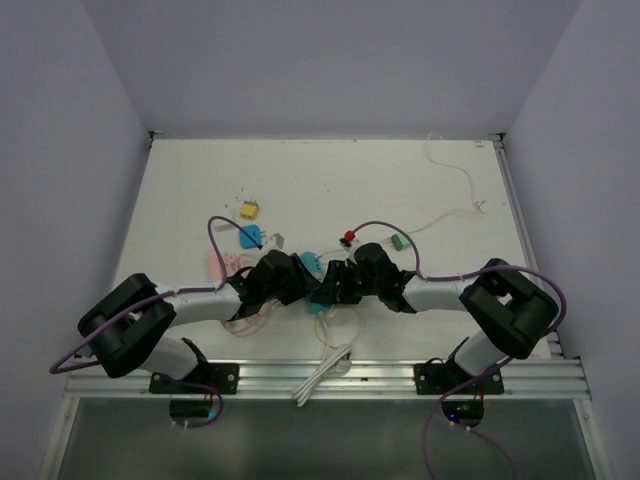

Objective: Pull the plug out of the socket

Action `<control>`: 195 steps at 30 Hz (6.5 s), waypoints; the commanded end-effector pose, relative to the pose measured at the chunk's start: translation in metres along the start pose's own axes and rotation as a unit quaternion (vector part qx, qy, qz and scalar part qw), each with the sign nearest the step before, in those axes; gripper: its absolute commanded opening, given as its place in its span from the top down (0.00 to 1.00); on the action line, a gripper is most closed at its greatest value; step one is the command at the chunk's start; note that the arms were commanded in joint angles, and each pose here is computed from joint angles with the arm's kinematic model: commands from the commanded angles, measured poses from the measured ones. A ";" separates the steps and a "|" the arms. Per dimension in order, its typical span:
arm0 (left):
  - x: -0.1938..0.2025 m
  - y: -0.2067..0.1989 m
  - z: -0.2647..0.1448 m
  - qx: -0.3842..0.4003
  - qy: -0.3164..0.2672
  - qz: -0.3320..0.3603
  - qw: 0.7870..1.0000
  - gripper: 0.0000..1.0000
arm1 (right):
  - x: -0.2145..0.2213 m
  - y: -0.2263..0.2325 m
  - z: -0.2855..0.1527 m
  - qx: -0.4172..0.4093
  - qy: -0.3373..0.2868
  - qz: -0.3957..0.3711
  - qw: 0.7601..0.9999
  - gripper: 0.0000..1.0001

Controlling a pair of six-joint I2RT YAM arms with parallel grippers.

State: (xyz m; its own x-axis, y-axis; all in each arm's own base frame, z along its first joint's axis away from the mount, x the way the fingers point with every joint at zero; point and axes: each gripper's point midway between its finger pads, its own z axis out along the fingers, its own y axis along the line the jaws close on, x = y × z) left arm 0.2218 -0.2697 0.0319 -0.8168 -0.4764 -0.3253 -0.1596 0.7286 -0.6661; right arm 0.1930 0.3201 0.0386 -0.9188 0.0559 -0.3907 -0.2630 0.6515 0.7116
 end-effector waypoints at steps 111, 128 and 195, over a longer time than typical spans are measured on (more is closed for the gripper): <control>-0.004 -0.014 -0.018 0.029 0.155 0.202 0.967 1.00 | -0.112 -0.011 0.008 0.071 0.010 -0.419 0.905 0.62; -0.006 -0.014 -0.018 0.028 0.158 0.201 0.966 1.00 | -0.102 -0.024 0.012 0.080 0.034 -0.418 0.904 0.73; -0.053 0.097 -0.021 -0.257 0.098 0.175 0.945 1.00 | -0.086 -0.032 -0.034 0.118 0.018 -0.403 0.907 0.96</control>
State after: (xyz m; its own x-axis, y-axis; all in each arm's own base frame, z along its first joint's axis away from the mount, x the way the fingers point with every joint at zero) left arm 0.2697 -0.2177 0.0332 -0.9144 -0.1532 -0.3746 -0.0240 0.9445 -0.3277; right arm 0.2761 0.2669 0.0671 -0.4577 -0.5436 -0.7036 -0.7827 0.6217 0.0288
